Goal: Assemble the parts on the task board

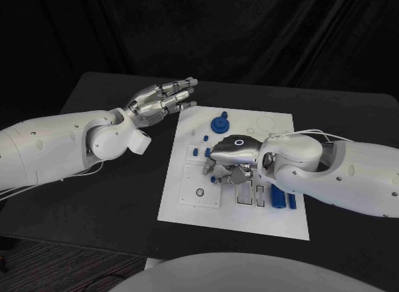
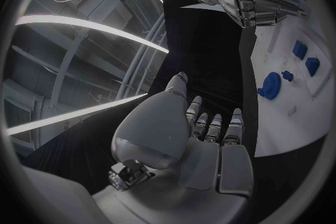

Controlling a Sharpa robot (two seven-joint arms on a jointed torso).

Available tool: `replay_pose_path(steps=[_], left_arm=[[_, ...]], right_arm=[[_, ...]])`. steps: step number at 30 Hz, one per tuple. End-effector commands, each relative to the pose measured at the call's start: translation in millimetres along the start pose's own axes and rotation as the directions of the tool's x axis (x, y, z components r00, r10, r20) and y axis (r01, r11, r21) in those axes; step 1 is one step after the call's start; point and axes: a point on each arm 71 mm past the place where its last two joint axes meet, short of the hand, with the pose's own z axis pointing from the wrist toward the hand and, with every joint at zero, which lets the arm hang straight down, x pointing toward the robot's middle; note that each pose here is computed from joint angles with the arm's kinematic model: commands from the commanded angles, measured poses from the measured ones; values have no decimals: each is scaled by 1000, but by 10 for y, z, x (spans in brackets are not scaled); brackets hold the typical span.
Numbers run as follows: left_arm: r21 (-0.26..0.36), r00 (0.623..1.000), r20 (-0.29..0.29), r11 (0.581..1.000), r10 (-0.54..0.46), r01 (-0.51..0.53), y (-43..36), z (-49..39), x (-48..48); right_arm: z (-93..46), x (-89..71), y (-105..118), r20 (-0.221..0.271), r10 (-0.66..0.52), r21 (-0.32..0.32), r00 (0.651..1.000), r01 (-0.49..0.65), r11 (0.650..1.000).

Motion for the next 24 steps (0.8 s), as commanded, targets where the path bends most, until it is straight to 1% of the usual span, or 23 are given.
replay_pose_path(steps=[1,12,14,20,22,24], left_arm=[[5,1000,-20,1000,-11,11,2,7,22],[2,1000,-21,1000,-12,12,7,7,13],[2,1000,-22,1000,-12,12,8,7,13],[0,1000,-22,1000,-13,13,9,-3,11],[-1,1000,-22,1000,-14,14,9,-8,10],[-2,1000,-20,1000,-13,13,7,-17,6]], right_arm=[[2,24,-2,1,2,7,1000,-2,1000],[-23,30,-11,14,3,-2,1000,-3,1000],[-36,26,-13,23,3,-4,1000,-3,1000],[-150,-26,-25,92,1,-14,996,0,1000],[-212,-85,-46,120,3,-11,993,-1,1000],[-291,-191,-85,155,1,-3,988,0,1000]])
